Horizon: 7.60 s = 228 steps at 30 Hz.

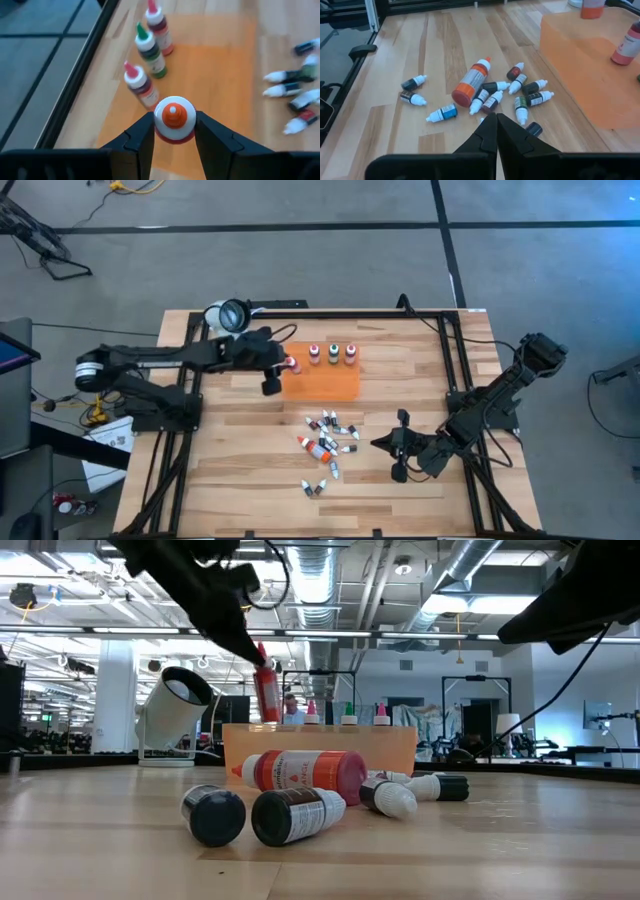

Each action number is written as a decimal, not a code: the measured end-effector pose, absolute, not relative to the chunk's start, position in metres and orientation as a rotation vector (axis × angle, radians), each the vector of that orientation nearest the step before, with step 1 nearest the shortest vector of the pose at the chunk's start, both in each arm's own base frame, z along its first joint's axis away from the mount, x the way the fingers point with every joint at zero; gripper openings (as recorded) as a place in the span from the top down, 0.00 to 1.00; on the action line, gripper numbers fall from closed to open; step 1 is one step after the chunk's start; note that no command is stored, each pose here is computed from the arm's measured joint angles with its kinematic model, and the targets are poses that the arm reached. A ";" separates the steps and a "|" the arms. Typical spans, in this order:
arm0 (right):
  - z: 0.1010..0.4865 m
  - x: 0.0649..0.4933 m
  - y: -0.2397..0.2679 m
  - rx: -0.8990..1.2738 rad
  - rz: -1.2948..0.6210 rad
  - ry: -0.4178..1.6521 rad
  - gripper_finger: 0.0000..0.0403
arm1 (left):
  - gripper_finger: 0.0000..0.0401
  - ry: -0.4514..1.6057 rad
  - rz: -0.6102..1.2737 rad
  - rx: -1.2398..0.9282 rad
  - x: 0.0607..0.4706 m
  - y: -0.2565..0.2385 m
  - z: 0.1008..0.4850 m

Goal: Pick & Place food coloring
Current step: Put the big orange food coloring bottle into the orange bin

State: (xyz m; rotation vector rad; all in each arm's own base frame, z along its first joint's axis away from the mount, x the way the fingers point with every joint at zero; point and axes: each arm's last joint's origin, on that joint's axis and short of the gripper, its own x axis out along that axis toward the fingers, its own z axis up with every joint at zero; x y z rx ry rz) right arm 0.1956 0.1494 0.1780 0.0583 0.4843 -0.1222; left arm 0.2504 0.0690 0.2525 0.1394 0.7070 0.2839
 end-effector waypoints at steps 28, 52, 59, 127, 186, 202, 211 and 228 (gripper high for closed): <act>0.178 0.195 0.149 0.053 -0.123 0.488 1.00 | 0.70 0.824 0.307 0.077 0.288 0.141 0.209; 0.178 0.195 0.149 0.052 -0.125 0.488 1.00 | 0.70 0.825 0.273 0.040 0.295 0.149 0.194; 0.178 0.195 0.149 0.052 -0.125 0.488 1.00 | 0.70 0.805 0.290 0.049 0.296 0.151 0.195; 0.175 0.194 0.148 0.036 -0.135 0.508 1.00 | 0.70 0.755 0.258 0.022 0.320 0.162 0.182; 0.175 0.194 0.148 0.030 -0.137 0.515 1.00 | 0.70 0.715 0.254 -0.001 0.320 0.163 0.183; 0.175 0.194 0.148 0.031 -0.137 0.515 1.00 | 0.65 0.786 0.267 -0.003 0.316 0.163 0.178; 0.175 0.194 0.148 0.031 -0.137 0.515 1.00 | 0.65 0.837 0.189 0.114 0.314 0.161 0.177; 0.175 0.194 0.148 0.033 -0.137 0.513 1.00 | 0.65 0.843 0.078 0.269 0.313 0.160 0.175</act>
